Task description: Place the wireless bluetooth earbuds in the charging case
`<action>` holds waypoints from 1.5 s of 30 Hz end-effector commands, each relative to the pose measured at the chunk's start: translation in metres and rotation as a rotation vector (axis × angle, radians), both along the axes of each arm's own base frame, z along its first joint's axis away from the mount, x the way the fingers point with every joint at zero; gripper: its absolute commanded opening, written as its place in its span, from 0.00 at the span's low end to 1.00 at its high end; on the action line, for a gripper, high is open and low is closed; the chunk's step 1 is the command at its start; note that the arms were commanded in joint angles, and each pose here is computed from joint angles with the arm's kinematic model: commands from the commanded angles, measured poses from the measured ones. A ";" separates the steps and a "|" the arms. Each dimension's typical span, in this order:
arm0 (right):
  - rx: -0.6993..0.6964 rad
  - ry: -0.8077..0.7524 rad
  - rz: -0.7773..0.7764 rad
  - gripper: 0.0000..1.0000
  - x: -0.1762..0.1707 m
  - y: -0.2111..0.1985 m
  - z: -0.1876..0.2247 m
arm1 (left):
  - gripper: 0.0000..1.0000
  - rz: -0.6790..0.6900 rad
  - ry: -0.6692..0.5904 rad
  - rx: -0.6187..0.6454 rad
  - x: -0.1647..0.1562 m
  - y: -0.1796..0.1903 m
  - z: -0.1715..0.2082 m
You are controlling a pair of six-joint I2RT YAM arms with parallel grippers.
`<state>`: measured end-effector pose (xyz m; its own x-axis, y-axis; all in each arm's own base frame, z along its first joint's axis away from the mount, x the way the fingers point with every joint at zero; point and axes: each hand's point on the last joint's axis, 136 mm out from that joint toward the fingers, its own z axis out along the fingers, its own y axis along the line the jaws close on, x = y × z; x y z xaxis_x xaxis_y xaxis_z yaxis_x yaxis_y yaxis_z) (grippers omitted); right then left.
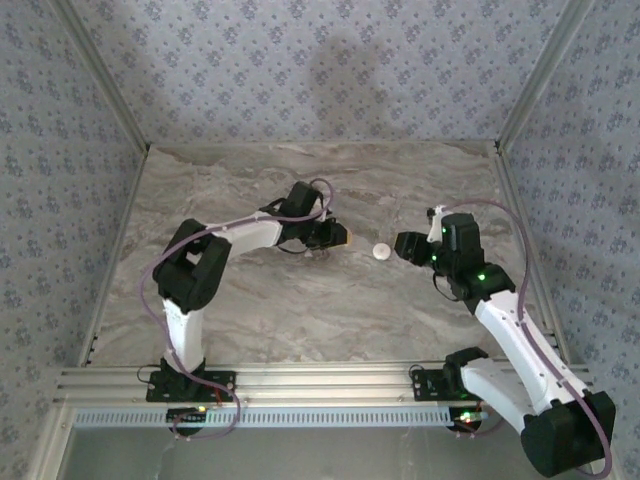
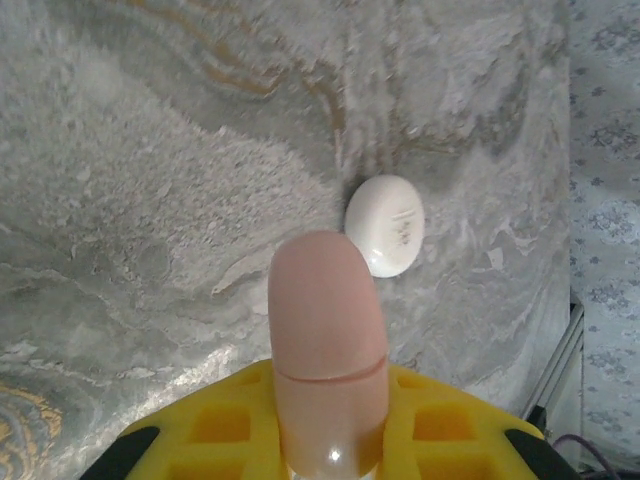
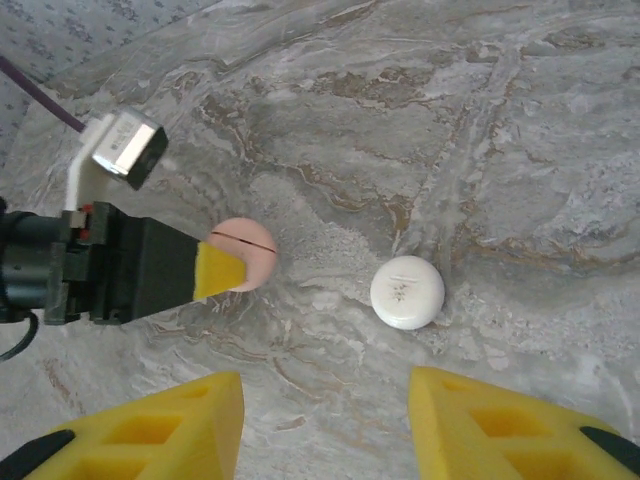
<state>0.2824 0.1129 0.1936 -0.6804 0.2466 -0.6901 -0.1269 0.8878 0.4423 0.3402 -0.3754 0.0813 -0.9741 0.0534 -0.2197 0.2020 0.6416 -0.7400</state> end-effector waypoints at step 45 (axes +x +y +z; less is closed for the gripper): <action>-0.421 -0.257 -0.318 1.00 0.060 -0.134 -0.040 | 1.00 0.500 -0.596 0.582 0.026 0.281 0.124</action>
